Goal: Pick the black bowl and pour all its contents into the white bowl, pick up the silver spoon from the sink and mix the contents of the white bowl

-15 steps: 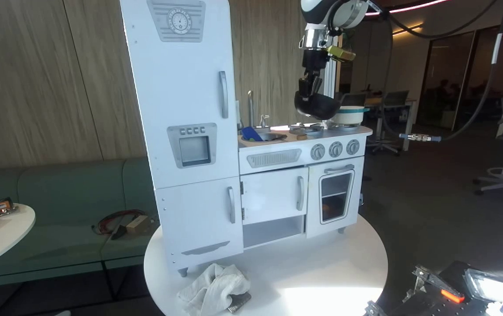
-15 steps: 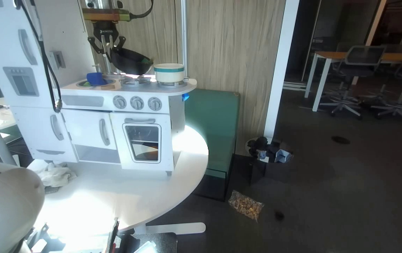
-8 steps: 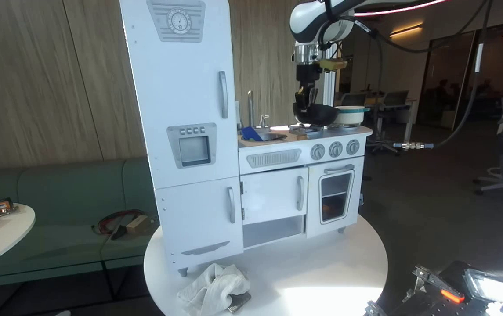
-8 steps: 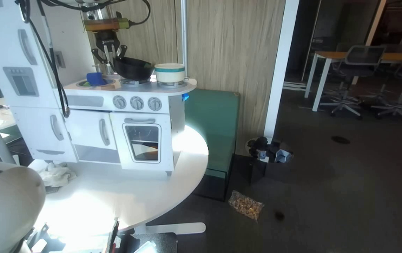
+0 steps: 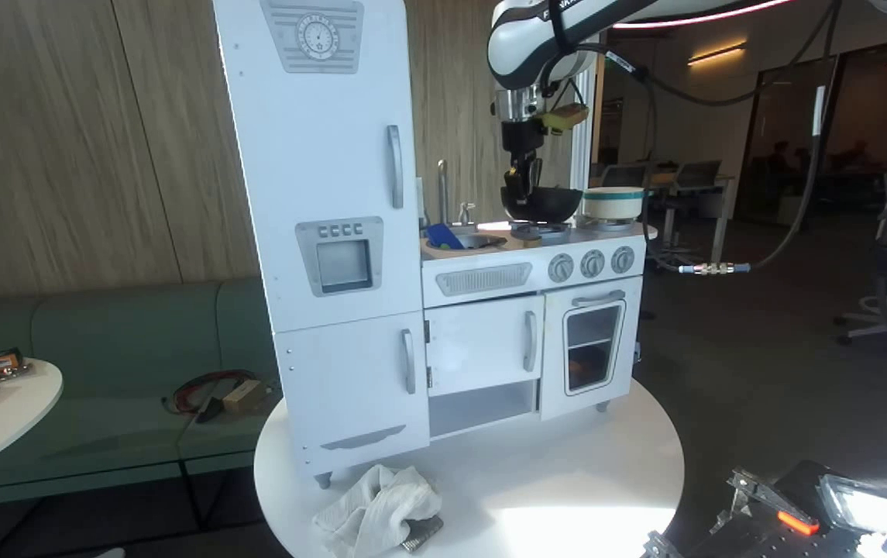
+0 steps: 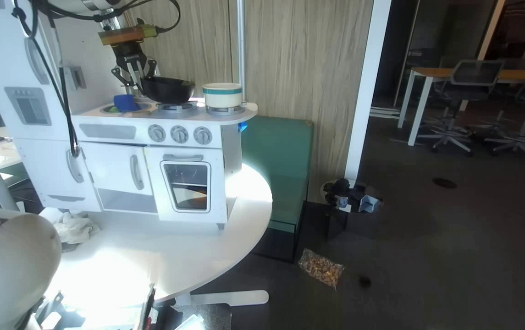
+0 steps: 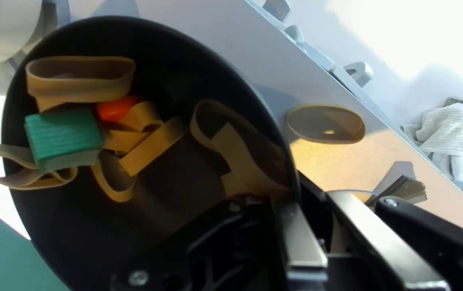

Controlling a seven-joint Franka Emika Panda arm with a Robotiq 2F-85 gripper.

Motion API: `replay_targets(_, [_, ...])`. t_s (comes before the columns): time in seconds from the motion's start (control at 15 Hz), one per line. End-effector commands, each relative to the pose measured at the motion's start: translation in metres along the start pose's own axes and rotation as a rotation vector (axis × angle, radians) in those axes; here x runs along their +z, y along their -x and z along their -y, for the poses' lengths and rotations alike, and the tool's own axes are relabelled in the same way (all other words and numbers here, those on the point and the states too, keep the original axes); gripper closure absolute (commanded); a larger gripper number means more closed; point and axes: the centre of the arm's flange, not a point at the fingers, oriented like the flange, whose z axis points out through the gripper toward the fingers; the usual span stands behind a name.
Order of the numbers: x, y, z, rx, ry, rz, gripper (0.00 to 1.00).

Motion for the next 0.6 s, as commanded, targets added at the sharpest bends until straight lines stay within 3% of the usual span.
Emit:
replay_targets(0.0, [-0.001, -0.01, -0.015, 0.047, 0.024, 0.005, 0.95])
replay_targets(0.4, [0.008, -0.014, -0.024, 0.057, 0.017, 0.014, 0.95])
replay_targets(0.47, [0.009, -0.015, -0.022, 0.057, 0.022, 0.016, 0.92])
replay_targets(0.53, [0.01, -0.016, -0.022, 0.059, 0.021, 0.015, 0.64])
